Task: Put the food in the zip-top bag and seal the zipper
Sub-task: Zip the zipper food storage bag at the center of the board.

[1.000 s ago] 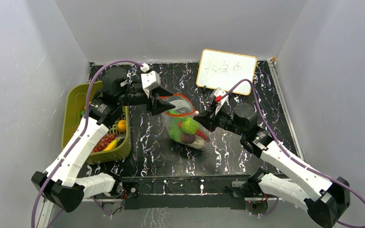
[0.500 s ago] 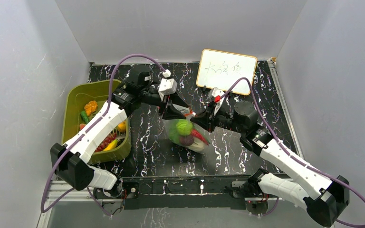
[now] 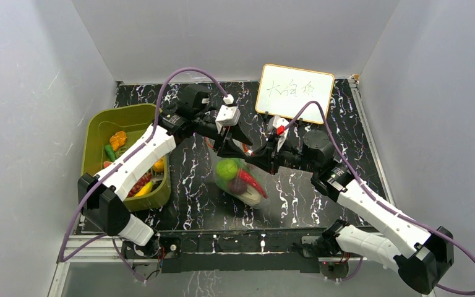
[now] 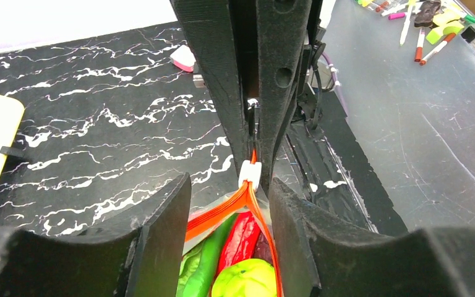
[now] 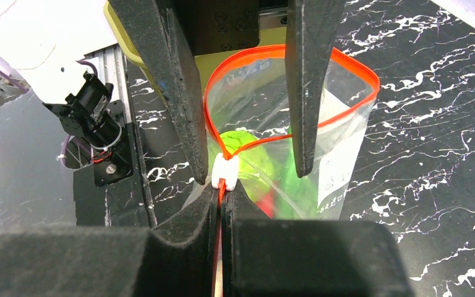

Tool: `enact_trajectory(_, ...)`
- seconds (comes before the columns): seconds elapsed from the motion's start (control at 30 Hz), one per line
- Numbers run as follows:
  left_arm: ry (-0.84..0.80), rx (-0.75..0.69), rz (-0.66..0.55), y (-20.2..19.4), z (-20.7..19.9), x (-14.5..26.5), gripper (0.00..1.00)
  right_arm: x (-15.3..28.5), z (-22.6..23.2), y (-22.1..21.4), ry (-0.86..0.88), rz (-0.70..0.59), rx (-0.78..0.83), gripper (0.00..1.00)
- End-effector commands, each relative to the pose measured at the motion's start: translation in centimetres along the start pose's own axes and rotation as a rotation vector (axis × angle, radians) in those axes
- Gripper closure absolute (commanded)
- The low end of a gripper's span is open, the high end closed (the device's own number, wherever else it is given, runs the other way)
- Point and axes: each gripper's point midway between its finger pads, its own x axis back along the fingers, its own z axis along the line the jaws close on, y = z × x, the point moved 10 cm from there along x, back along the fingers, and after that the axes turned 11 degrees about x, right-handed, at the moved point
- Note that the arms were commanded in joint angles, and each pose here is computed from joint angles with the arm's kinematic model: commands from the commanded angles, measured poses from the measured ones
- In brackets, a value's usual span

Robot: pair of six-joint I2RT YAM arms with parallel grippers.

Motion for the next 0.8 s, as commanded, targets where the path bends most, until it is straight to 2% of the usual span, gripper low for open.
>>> enact_trajectory(0.0, -0.080, -0.070, -0.033, 1.4, -1.1, -0.1, 0.54, 0.0, -0.2, 4.2, 0.006, -0.155, 0.103, 1.00)
enact_trajectory(0.23, -0.121, -0.025, -0.049, 1.5, -1.5, -0.2, 0.73, -0.1, -0.4, 3.5, -0.001, -0.135, 0.106, 1.00)
enact_trajectory(0.27, -0.123, -0.026, -0.053, 1.5, -1.5, -0.2, 0.76, -0.1, -0.4, 3.4, -0.002, -0.129, 0.105, 1.00)
enact_trajectory(0.37, -0.122, -0.005, -0.056, 1.4, -1.6, -0.3, 0.98, -0.1, -0.4, 3.4, -0.005, -0.129, 0.107, 1.00)
enact_trajectory(0.4, -0.119, -0.003, -0.054, 1.3, -1.5, -0.3, 1.00, -0.1, -0.4, 3.5, -0.007, -0.131, 0.107, 1.00)
enact_trajectory(0.77, 0.008, 0.007, 0.000, 0.7, -1.4, 0.3, 1.00, 1.3, -0.3, 2.6, -0.118, -0.113, 0.119, 1.00)
